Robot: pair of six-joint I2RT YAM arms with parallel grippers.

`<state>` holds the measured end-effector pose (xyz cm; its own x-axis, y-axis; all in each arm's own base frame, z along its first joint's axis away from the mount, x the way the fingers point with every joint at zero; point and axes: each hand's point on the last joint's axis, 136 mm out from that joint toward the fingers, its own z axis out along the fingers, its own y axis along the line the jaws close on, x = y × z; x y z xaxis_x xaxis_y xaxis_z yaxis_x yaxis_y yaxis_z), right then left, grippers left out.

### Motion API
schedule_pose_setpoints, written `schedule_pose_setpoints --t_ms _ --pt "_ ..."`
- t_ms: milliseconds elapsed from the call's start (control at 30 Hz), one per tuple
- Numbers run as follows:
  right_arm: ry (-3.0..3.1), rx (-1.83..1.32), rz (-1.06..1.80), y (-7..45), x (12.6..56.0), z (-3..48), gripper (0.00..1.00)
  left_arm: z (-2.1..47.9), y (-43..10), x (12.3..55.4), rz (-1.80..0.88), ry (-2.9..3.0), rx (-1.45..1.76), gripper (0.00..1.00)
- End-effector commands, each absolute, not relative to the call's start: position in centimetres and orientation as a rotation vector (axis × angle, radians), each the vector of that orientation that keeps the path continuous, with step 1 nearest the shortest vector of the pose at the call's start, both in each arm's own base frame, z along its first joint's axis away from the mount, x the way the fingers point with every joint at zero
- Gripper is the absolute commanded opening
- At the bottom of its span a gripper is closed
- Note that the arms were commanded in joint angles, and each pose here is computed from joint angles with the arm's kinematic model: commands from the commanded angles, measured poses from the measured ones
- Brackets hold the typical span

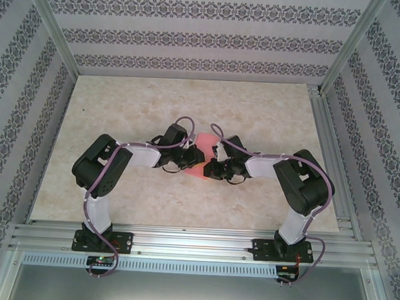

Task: Fold a paper plane with a square sheet of paper (pick it up from the middle)
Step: Fold the triangle a second time at the center of the table.

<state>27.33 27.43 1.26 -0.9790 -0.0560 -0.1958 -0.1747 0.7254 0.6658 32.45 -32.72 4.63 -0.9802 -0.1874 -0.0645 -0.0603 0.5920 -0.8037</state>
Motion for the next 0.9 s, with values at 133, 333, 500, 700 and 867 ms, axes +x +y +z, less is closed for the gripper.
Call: schedule_pose_setpoints --t_ms 133,333,500,700,867 --pt "2.827 -0.157 0.987 26.2 27.1 -0.7 0.08 2.4 -32.8 32.6 -1.318 2.73 -0.23 0.15" --pt "2.838 -0.159 0.966 25.9 26.9 -0.9 0.08 1.2 -32.0 33.2 -1.195 2.766 -0.222 0.15" --pt "2.849 -0.163 0.957 25.8 26.7 -1.1 0.08 1.4 -31.4 34.4 -1.102 2.777 -0.197 0.15" --pt "2.852 -0.164 0.941 25.6 26.7 -1.0 0.08 2.2 -30.8 35.5 -1.09 2.755 -0.213 0.17" --pt "2.847 -0.169 0.949 25.8 26.8 -0.9 0.08 1.8 -30.0 37.3 -1.048 2.752 -0.219 0.17"
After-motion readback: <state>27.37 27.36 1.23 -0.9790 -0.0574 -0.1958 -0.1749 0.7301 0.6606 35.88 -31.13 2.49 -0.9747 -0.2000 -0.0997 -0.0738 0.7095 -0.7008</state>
